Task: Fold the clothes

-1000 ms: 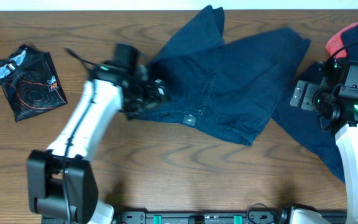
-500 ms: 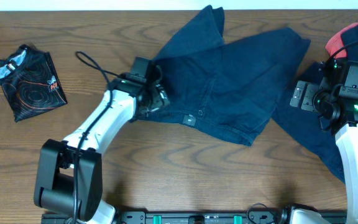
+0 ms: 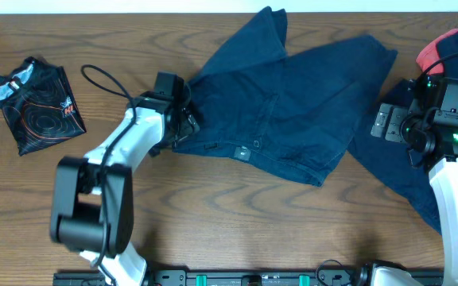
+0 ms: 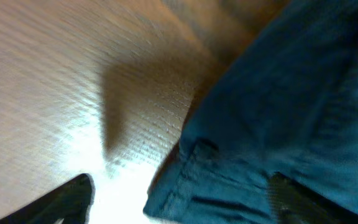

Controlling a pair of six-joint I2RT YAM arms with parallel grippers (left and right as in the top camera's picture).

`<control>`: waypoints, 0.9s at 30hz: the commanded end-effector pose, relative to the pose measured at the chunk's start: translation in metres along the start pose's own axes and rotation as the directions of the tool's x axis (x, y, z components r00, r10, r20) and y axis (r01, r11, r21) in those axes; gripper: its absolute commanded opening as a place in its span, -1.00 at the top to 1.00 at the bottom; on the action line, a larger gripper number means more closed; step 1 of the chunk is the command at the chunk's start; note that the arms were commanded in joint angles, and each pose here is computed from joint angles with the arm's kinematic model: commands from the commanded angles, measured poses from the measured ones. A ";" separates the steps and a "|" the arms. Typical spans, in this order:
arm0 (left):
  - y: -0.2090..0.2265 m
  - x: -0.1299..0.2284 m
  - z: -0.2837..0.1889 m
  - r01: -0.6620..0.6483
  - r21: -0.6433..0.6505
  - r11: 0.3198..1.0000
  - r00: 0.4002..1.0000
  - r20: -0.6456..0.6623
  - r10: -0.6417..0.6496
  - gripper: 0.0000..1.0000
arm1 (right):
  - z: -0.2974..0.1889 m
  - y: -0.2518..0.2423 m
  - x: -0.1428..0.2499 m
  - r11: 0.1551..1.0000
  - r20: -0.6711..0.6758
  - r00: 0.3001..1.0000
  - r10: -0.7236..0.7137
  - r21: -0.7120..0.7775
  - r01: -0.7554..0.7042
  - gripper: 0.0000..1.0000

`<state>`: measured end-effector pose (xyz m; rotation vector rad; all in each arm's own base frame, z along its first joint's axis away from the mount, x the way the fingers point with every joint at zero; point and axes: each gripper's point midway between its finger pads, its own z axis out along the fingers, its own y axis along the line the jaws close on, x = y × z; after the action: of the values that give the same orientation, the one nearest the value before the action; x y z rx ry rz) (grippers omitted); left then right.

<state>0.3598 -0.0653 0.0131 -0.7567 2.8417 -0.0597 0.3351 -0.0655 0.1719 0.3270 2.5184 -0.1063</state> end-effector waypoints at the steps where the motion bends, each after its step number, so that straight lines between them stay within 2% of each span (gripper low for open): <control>1: -0.001 0.016 0.017 -0.021 0.011 1.000 0.996 -0.084 0.021 -0.48 | -0.005 -0.002 -0.004 1.000 0.014 1.000 0.019 0.002 -0.019 -0.99; 2: -0.002 0.020 0.021 -0.020 0.017 1.000 0.994 -0.105 0.022 -0.33 | -0.005 -0.002 -0.004 1.000 0.014 1.000 0.019 0.002 -0.019 -0.98; 3: -0.003 0.023 0.023 -0.019 0.021 1.000 0.993 -0.119 0.021 -0.08 | -0.005 -0.002 -0.004 1.000 0.014 1.000 0.019 0.002 -0.019 -0.98; 6: -0.002 0.025 0.027 -0.024 0.016 1.000 0.991 -0.132 0.026 0.88 | -0.005 -0.002 -0.004 1.000 0.015 1.000 0.019 0.002 -0.019 -0.98; 10: 0.001 0.003 0.023 -0.065 0.027 0.998 0.995 -0.071 0.067 0.88 | -0.005 -0.002 -0.004 1.000 0.014 1.000 0.019 0.002 -0.019 -0.99; 14: 0.020 -0.065 -0.001 -0.031 -0.008 0.999 0.996 0.080 0.032 0.88 | -0.005 -0.002 -0.004 1.000 0.012 1.000 0.019 0.002 -0.019 -0.98; 18: 0.041 -0.143 -0.049 0.099 0.066 0.993 0.974 0.198 -0.110 0.88 | -0.005 -0.002 -0.003 1.000 0.011 1.000 0.019 0.002 -0.019 -0.98; 20: 0.046 -0.174 -0.078 0.137 0.146 0.980 0.958 0.230 -0.169 0.88 | -0.005 -0.002 -0.003 1.000 0.011 1.000 0.019 0.002 -0.019 -0.99; 21: 0.045 -0.182 -0.089 0.145 0.189 0.971 0.956 0.228 -0.187 0.74 | -0.005 -0.002 -0.004 1.000 0.011 1.000 0.019 0.002 -0.019 -0.98; 23: 0.042 -0.185 -0.103 0.154 0.263 0.953 0.961 0.185 -0.206 -0.46 | -0.005 -0.002 -0.004 1.000 0.011 1.000 0.019 0.002 -0.019 -0.99; 24: 0.039 -0.179 -0.106 0.158 0.294 0.943 0.968 0.141 -0.206 -0.79 | -0.005 -0.002 -0.004 1.000 0.011 1.000 0.019 0.002 -0.019 -0.99; 25: 0.036 -0.168 -0.106 0.166 0.316 0.934 0.976 0.085 -0.202 -0.95 | -0.005 -0.002 -0.003 1.000 0.009 1.000 0.019 0.002 -0.019 -0.99; 27: 0.032 -0.136 -0.103 0.197 0.315 0.928 0.980 -0.057 -0.188 -0.96 | -0.005 -0.002 -0.003 1.000 0.007 1.000 0.019 0.002 -0.019 -0.98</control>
<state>0.4550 0.0717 0.1419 -0.9961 2.5485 -0.3198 0.3332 -0.0652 0.1705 0.3283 2.5282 -0.1060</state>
